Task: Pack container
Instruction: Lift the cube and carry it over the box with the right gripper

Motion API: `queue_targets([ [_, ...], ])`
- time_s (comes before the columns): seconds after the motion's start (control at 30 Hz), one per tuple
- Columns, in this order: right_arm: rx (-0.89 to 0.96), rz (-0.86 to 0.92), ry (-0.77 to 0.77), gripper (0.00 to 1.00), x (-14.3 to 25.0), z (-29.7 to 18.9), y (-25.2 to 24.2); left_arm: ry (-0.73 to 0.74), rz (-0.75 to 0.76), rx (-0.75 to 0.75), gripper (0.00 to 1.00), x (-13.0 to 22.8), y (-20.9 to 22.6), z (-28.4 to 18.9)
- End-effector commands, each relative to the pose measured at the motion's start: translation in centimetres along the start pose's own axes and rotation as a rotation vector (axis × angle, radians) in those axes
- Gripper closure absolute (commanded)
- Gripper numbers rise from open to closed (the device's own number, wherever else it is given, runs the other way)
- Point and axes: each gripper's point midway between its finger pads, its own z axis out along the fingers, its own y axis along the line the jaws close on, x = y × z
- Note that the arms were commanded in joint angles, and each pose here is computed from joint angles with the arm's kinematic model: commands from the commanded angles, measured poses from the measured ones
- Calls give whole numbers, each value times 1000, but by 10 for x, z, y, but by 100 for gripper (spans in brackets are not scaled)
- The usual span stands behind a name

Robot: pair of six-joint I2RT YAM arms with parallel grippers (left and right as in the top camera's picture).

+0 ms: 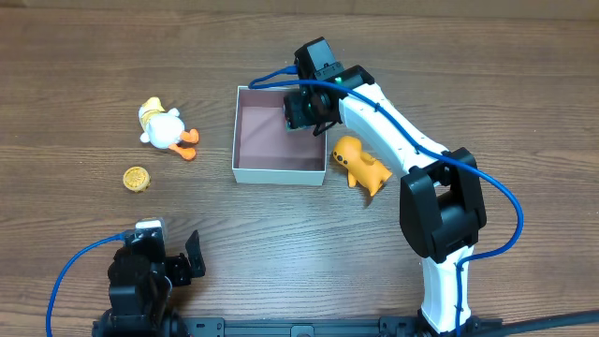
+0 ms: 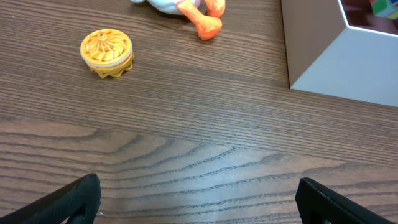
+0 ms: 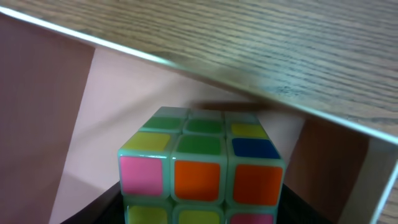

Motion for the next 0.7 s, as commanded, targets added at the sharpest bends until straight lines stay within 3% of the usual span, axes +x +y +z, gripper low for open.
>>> queue_targets([
  [0.0, 21, 19, -49, 69, -15, -5, -3, -9, 19, -5, 0, -1, 1, 0],
  [0.03, 19, 18, -53, 59, -16, -5, -3, -9, 19, -5, 0, -1, 1, 0],
  [0.13, 7, 17, -60, 50, -18, -5, -1, -9, 19, -5, 0, -1, 1, 0],
  [0.43, -20, 10, -68, 29, -20, -6, 4, -9, 19, -5, 0, -1, 1, 0],
  [0.67, -25, 9, -70, 21, -21, -6, 5, -9, 19, -5, 0, -1, 1, 0],
])
